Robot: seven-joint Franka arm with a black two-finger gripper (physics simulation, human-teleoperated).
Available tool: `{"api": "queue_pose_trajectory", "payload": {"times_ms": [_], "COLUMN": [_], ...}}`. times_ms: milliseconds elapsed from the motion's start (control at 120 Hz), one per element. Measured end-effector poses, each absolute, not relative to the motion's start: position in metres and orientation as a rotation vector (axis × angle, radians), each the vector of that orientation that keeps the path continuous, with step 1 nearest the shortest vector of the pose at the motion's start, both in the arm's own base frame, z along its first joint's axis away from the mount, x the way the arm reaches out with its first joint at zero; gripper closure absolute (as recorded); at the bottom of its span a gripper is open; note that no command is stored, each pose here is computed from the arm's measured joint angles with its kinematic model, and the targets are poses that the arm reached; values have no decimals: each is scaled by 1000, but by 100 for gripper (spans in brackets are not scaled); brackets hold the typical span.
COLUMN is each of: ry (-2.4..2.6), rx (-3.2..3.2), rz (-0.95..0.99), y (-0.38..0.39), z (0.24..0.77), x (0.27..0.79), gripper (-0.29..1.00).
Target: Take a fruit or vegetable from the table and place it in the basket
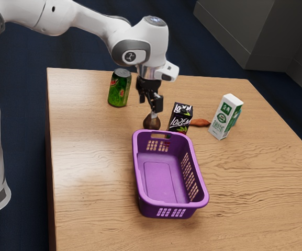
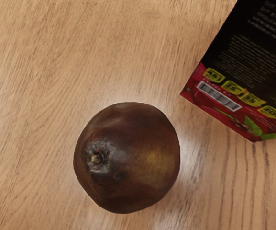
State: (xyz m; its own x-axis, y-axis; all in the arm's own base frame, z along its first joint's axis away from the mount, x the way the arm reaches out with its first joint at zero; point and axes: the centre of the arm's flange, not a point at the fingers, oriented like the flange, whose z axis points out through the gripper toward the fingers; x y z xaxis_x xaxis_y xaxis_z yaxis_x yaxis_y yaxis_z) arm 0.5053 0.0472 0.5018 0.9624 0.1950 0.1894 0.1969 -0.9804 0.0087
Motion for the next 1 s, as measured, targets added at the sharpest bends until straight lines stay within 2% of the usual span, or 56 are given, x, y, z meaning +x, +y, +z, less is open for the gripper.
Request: {"api": "queue_pose_trajectory", "payload": {"times_ms": [1000], "ry": [-47], "rx": [-3121], "rz": [-383], "y": [69], "z": [436], "x": [523], "gripper": [0]}}
